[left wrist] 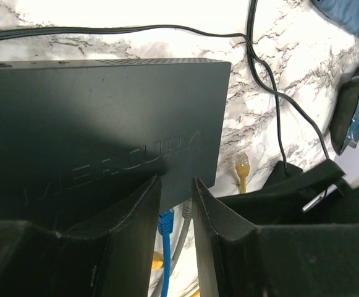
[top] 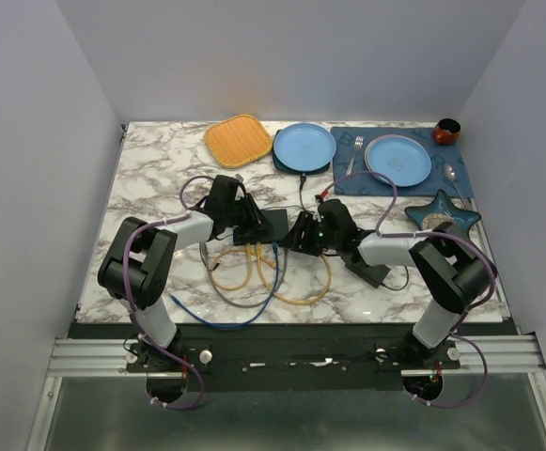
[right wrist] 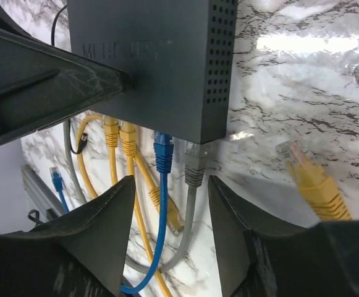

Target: Pull the plug from the switch port

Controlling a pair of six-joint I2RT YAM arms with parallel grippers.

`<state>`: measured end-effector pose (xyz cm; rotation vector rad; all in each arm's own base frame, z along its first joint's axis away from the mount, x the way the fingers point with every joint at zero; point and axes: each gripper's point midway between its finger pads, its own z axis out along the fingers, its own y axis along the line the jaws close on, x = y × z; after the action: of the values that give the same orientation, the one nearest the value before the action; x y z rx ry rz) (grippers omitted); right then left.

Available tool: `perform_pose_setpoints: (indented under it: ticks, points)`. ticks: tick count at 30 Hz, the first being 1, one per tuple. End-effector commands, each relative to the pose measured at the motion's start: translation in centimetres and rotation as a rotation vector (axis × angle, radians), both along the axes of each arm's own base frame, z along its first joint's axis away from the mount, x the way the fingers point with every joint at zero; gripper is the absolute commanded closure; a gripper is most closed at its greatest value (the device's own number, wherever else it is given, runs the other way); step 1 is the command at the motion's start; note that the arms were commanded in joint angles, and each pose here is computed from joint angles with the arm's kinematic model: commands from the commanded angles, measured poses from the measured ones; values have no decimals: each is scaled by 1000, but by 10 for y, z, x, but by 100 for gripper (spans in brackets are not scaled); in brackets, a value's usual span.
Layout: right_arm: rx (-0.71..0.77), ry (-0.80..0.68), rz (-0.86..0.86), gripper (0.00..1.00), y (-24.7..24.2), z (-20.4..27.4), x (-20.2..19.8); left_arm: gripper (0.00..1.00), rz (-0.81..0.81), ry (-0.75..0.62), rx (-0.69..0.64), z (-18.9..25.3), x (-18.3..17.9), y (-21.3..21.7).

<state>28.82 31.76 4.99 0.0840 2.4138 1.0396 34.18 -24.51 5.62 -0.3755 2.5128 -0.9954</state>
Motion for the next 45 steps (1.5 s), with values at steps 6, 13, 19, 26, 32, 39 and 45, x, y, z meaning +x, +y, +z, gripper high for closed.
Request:
perform_pose_setpoints:
  ticks: [6,13,19,26,32,39,45]
  points:
    - [159,66,-4,40,4,-17,1,59,23,66,61,-26,-7,13]
    - [190,91,-61,43,1,-26,9,59,31,70,69,-27,-7,20]
    - [244,99,-129,48,-7,-30,14,59,38,69,58,-24,-7,23]
    - [271,133,-137,55,-11,-41,10,59,39,73,53,-25,-8,25]
    - [270,149,-143,68,-16,-47,7,59,40,78,49,-26,-8,24]
    - [254,153,-148,68,-18,-50,9,59,41,88,46,-28,-10,24]
    - [277,162,-163,61,-16,-46,15,59,39,89,46,-29,-10,24]
